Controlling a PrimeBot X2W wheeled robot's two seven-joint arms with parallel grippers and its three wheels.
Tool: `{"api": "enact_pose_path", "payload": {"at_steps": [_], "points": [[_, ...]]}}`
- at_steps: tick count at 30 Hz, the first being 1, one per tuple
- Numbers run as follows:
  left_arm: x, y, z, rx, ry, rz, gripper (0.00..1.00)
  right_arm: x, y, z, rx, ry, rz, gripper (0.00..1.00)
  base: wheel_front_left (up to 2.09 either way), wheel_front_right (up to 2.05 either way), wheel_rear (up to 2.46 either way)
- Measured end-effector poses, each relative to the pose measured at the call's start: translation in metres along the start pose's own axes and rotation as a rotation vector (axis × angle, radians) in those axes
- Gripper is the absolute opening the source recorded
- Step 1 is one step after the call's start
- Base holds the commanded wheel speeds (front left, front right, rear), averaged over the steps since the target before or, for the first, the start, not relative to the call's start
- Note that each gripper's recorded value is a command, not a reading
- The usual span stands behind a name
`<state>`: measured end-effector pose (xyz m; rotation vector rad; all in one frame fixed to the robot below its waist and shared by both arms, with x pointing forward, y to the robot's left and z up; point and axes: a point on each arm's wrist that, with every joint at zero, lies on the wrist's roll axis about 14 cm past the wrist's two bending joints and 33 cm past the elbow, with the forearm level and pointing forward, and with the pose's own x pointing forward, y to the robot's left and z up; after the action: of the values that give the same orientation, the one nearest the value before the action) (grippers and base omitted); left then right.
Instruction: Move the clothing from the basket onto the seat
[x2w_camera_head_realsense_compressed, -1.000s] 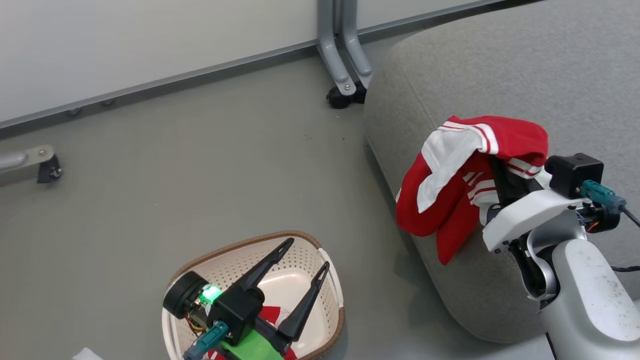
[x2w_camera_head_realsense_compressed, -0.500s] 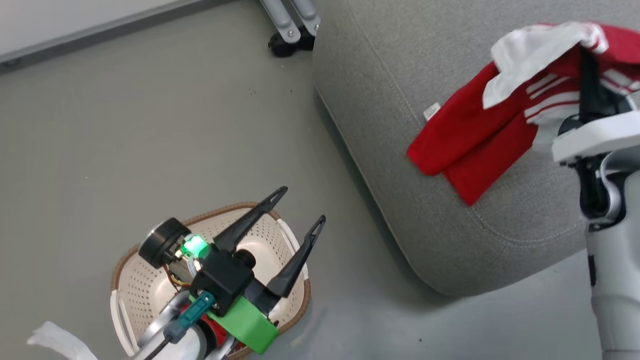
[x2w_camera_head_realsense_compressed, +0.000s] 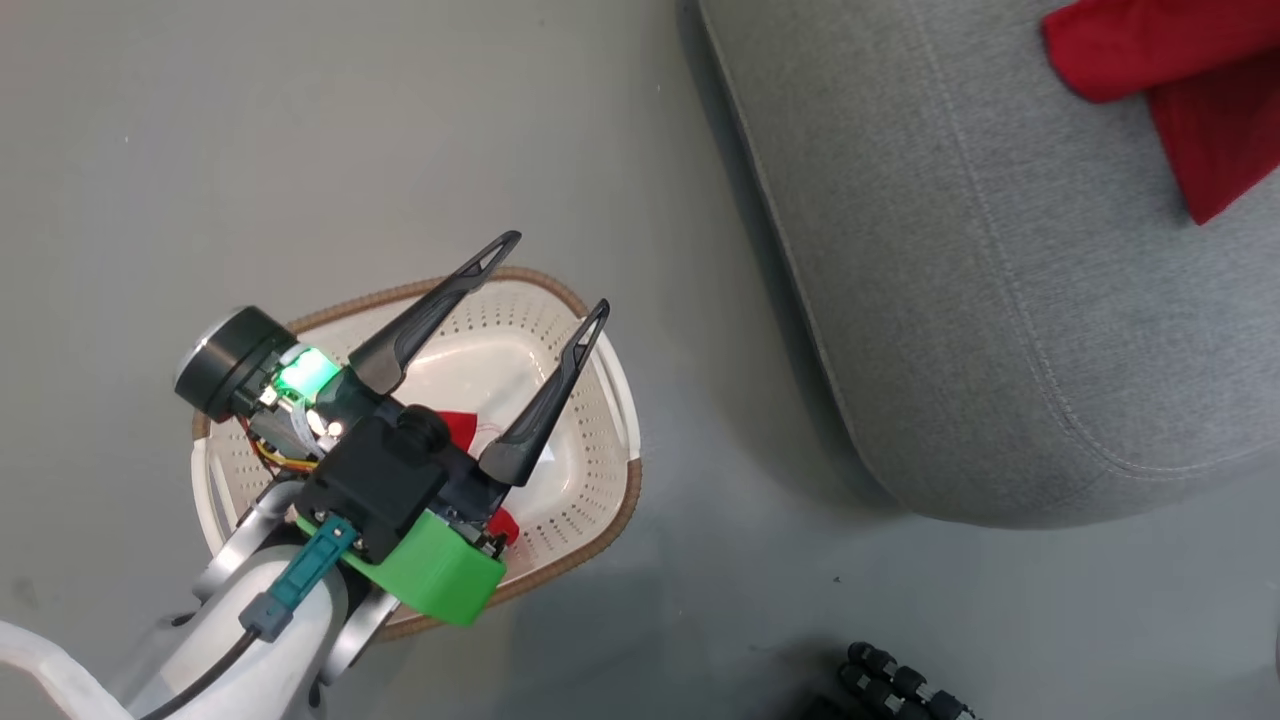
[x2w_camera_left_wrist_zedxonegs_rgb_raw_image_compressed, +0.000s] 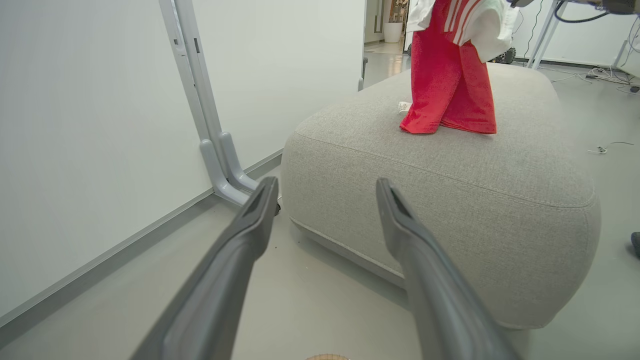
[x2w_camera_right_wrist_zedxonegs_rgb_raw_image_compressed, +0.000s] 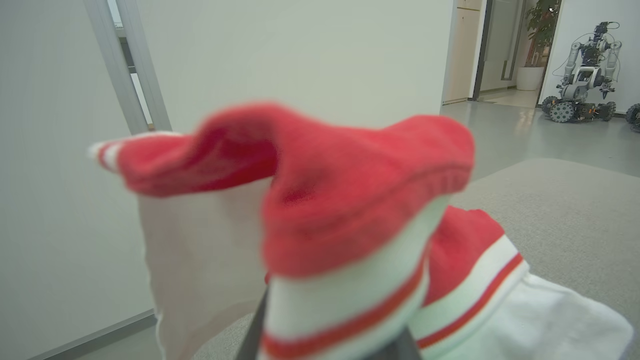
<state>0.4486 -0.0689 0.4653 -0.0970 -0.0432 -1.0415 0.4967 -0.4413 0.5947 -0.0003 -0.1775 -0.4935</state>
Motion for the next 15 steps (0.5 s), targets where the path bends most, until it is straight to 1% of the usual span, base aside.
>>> {"api": "enact_pose_path", "payload": {"at_steps": [2, 4, 8, 11, 12, 13, 14, 15], "points": [[-0.001, 0.008, -0.008, 0.0, 0.006, 0.011, 1.0, 0.008, 0.006, -0.03, -0.003, 0.069, 0.001, 0.0, 0.0, 0.0, 0.0], [-0.003, 0.014, -0.019, -0.009, 0.017, 0.02, 1.0, 0.01, 0.013, -0.069, -0.001, 0.158, -0.002, 0.0, 0.0, 0.0, 0.0], [-0.006, 0.023, -0.039, -0.039, 0.041, 0.034, 1.0, -0.003, 0.022, -0.146, -0.001, 0.321, -0.021, 0.0, 0.0, 0.0, 0.0], [-0.009, 0.026, -0.053, -0.058, 0.065, 0.039, 1.0, -0.014, 0.016, -0.18, -0.004, 0.377, -0.058, 0.0, 0.0, 0.0, 0.0], [-0.009, 0.026, -0.056, -0.061, 0.07, 0.041, 1.0, -0.017, 0.012, -0.186, -0.004, 0.385, -0.074, 0.29, 0.0, 0.0, 0.0], [-0.01, 0.027, -0.059, -0.063, 0.076, 0.044, 1.0, -0.021, 0.007, -0.193, -0.008, 0.395, -0.091, 0.45, 0.0, 0.0, 0.0], [-0.012, 0.028, -0.06, -0.064, 0.08, 0.047, 1.0, -0.024, 0.004, -0.198, -0.02, 0.407, -0.098, 0.87, 0.0, 0.0, 0.0], [-0.013, 0.028, -0.06, -0.063, 0.084, 0.048, 1.0, -0.027, 0.001, -0.201, -0.023, 0.417, -0.107, 1.0, 0.0, 0.0, 0.0]]}}
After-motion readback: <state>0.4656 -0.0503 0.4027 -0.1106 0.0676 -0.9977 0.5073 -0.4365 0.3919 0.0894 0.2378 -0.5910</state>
